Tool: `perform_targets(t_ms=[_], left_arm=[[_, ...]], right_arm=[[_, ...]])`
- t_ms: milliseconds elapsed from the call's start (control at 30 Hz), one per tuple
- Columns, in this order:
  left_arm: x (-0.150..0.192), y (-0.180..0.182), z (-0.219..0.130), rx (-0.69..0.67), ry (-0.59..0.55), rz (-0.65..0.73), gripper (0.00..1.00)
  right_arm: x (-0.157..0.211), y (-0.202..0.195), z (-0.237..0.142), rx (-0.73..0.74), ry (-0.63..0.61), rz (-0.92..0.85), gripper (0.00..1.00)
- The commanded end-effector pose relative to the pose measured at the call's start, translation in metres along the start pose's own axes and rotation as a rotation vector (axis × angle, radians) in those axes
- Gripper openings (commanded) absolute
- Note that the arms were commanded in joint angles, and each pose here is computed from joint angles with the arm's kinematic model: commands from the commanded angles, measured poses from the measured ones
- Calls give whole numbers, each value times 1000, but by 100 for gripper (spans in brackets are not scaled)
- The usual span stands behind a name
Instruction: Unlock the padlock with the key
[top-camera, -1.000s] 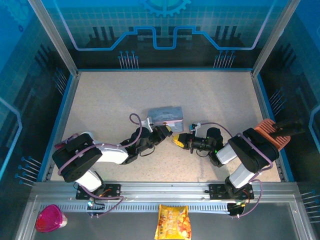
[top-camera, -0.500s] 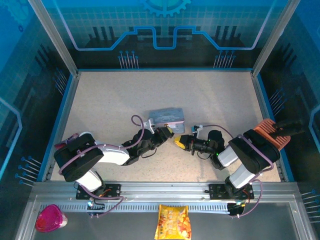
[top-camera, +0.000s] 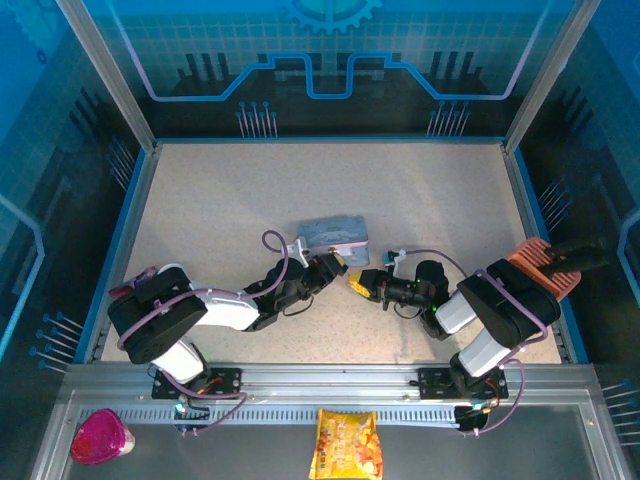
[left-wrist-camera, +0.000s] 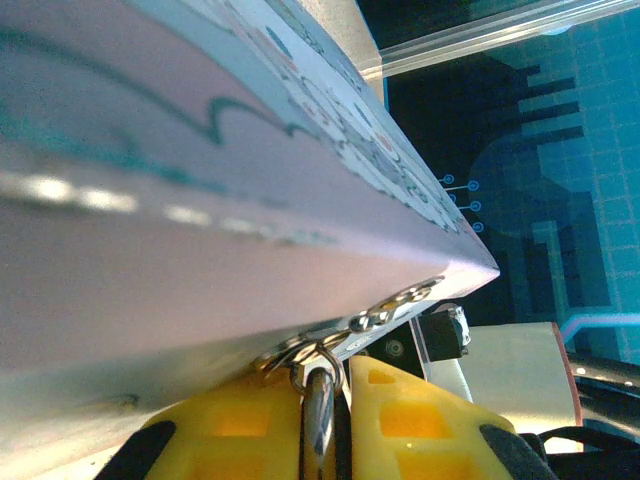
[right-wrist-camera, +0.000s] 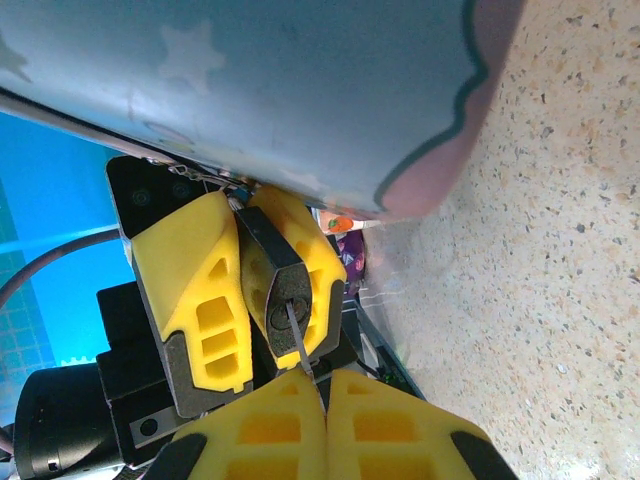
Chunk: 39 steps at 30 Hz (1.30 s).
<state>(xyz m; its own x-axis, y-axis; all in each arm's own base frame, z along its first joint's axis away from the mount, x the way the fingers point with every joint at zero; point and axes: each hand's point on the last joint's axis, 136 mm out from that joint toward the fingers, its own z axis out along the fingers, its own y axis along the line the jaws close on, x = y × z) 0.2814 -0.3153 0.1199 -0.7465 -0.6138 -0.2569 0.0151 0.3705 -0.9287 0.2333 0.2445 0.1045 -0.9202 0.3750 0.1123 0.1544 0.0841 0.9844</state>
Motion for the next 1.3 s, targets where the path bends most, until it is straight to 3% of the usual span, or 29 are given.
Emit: perform_targets(t_ms=[0,500,633,867,1033,1267], left_arm=[[101,-91,-23,334,439,70,0],[123,-91,-21,340,557,127,1],[120,-83,-19,304,542,134,8],[110,-77,-13,272,497,138,13],[114,-78,-15,291,518,127,6],[123,-78,-24,317,551,135,5]], right_arm=[[-55,44,6,-117,-225,-105,0],[-70,38,-7,-99,-187,-166,0],[-64,38,-4,-100,-173,-161,0],[-49,20,-6,-56,-189,-145,0],[-49,8,-10,-30,-189,-125,0],[-64,24,-17,-72,-216,-121,0]])
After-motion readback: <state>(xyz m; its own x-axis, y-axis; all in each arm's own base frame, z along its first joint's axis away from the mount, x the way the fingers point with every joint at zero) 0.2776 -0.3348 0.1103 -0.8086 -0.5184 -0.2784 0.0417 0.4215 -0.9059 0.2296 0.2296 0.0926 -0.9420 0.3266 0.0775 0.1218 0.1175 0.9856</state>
